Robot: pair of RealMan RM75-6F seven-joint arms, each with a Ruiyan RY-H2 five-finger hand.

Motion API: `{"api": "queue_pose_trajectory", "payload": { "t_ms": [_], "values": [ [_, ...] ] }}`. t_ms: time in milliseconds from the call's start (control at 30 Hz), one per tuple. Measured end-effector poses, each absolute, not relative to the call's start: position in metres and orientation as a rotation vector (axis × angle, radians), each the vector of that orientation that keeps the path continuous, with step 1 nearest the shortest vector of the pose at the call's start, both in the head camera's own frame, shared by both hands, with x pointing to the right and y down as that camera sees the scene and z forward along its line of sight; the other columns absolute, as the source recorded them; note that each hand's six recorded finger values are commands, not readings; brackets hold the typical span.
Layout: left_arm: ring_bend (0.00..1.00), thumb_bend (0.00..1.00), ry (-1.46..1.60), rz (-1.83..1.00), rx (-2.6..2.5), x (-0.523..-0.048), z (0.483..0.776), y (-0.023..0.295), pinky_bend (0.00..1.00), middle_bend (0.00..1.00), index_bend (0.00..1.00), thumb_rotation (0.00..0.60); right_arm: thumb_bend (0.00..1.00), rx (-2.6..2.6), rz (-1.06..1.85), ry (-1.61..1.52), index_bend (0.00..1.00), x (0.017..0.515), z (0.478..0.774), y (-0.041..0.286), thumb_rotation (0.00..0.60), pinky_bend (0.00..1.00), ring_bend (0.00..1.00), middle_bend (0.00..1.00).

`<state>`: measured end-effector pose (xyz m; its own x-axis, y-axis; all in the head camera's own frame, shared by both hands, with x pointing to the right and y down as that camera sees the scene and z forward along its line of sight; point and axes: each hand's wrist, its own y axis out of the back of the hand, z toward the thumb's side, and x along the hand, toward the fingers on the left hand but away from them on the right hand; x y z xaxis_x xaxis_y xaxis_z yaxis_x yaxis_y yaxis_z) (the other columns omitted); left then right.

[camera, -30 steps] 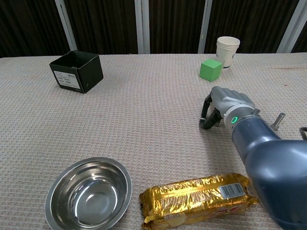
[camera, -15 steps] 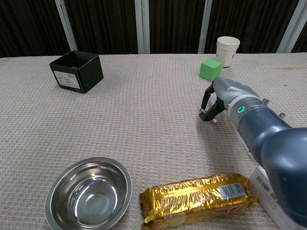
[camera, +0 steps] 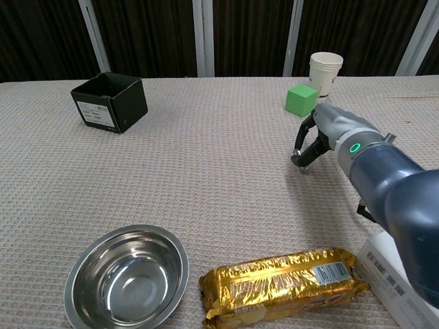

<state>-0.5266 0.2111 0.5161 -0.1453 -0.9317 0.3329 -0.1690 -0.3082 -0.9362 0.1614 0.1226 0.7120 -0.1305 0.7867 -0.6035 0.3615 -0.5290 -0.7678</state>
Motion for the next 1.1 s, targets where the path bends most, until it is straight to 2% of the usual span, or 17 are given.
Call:
{"api": "queue_pose_trajectory", "payload": {
  "t_ms": [1100],
  "values": [
    [0.01,0.04,1.274,-1.518,-1.472,-0.5264,0.516,0.2115,0.01,0.11,0.18,0.6,0.35,-1.794,1.707,-1.27,0.57,0.1671,0.712,0.1211,0.6,0.0,0.0,0.0]
  ]
}}
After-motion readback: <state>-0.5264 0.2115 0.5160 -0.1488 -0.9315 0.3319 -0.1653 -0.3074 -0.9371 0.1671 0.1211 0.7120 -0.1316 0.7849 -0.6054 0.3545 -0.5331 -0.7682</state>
